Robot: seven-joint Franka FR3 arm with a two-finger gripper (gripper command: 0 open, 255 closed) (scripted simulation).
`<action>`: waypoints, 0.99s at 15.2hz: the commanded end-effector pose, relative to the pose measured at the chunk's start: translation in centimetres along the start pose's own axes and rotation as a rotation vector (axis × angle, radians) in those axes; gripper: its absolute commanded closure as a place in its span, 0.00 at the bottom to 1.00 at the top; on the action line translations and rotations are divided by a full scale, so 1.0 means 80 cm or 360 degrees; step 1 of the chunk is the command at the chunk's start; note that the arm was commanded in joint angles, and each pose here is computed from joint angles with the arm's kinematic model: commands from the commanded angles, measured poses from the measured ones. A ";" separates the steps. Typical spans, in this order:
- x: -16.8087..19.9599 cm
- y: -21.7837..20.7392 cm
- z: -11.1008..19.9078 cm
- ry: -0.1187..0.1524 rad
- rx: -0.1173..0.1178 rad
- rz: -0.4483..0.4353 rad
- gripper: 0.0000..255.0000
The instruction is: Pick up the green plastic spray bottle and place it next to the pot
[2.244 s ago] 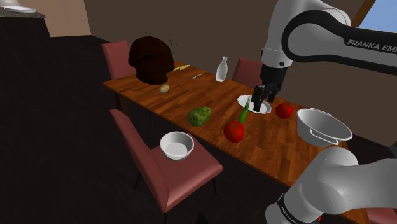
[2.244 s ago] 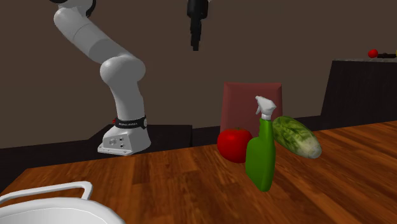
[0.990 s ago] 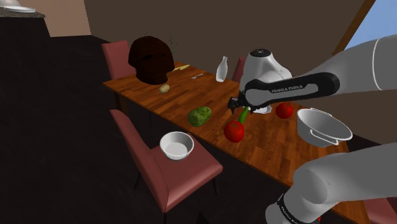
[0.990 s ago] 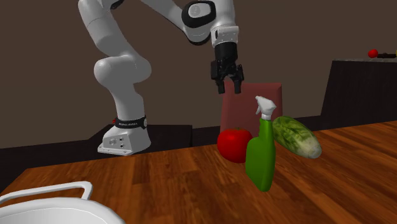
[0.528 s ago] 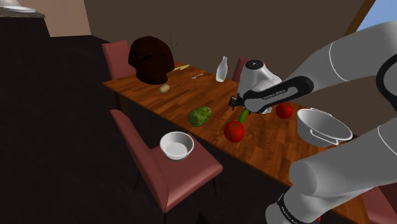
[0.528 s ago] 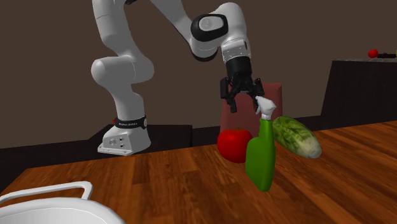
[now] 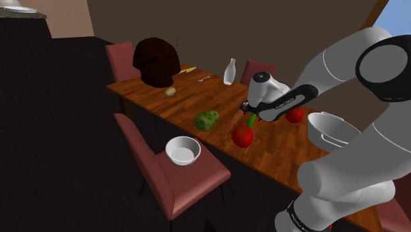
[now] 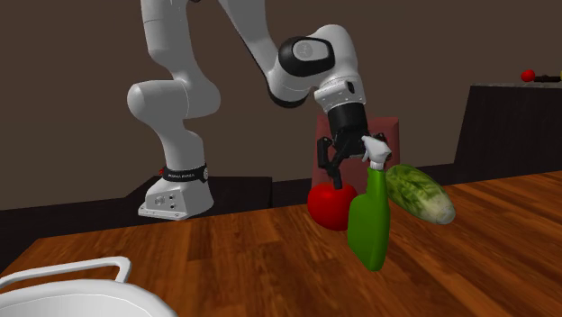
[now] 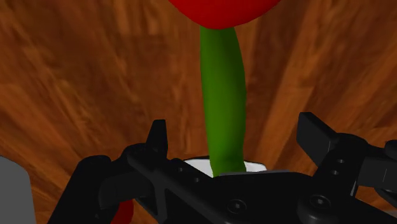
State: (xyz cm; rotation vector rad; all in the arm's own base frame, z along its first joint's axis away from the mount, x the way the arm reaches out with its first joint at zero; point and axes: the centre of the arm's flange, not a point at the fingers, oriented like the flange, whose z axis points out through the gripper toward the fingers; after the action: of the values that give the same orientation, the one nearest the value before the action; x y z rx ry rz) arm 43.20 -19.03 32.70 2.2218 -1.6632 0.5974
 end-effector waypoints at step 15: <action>0.001 -0.001 0.031 0.0002 0.0001 0.0004 1.00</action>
State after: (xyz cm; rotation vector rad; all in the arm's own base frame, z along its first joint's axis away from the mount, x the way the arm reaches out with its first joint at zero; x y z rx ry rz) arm 43.63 -20.24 30.62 2.2192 -1.6658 0.5997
